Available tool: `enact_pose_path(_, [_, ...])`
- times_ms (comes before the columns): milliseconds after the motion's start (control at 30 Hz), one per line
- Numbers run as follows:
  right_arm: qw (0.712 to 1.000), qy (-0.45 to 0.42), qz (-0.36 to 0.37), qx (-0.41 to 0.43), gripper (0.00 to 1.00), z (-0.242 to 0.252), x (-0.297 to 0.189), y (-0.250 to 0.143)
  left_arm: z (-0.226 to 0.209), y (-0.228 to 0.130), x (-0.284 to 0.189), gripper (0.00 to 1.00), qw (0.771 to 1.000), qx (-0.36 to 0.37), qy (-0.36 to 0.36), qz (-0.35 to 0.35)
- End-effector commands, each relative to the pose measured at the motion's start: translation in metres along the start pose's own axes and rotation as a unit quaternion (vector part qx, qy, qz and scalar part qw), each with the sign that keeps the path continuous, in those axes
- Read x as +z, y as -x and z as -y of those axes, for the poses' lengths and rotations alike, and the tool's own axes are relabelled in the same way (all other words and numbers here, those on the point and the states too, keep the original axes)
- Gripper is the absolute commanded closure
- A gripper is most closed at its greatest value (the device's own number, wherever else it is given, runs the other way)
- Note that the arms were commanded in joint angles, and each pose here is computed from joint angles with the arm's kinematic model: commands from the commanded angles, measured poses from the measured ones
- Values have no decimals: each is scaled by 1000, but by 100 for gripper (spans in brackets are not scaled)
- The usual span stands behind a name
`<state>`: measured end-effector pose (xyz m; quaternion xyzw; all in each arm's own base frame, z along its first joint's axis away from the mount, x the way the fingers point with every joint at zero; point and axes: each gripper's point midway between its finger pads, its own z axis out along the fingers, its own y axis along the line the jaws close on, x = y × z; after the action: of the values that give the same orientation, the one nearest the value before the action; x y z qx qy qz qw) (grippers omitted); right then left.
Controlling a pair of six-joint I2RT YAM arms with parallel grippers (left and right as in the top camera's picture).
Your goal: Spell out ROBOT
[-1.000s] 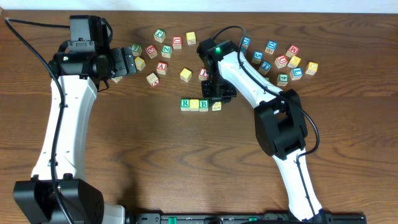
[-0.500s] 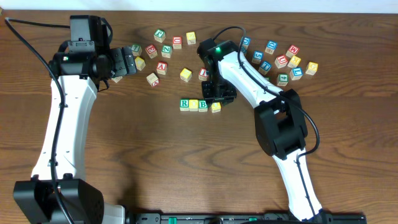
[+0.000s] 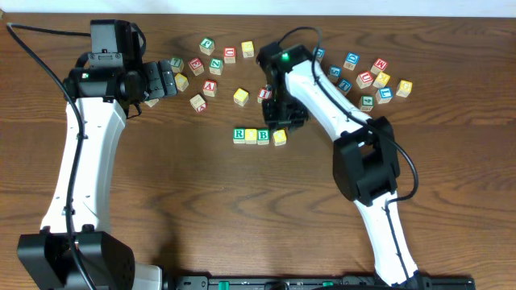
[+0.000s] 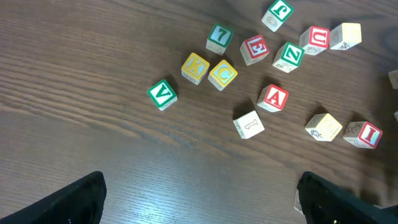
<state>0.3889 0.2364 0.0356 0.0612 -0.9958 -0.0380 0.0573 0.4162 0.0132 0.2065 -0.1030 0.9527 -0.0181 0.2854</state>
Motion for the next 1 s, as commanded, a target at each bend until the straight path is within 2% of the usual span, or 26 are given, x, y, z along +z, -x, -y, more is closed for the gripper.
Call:
enact_pose_path(0, [1000,6,25,-2,61,9,-23,14,0,9,-8,3,1000,2,1,14])
enact_pose_path(300, [999,11,39,-17,63,27,-67,17,0,9,-8,3,1000,2,1,14])
enact_pose_path(633, [998,15,58,-21,65,54,-129,-7,0,9,-8,3,1000,2,1,14])
enact_pose_path(833, [999,7,31,-24,62,58,-112,-12,0,9,-8,3,1000,2,1,14])
enact_pose_path(967, [1000,8,15,-23,65,58,-80,-8,0,9,-8,3,1000,2,1,14])
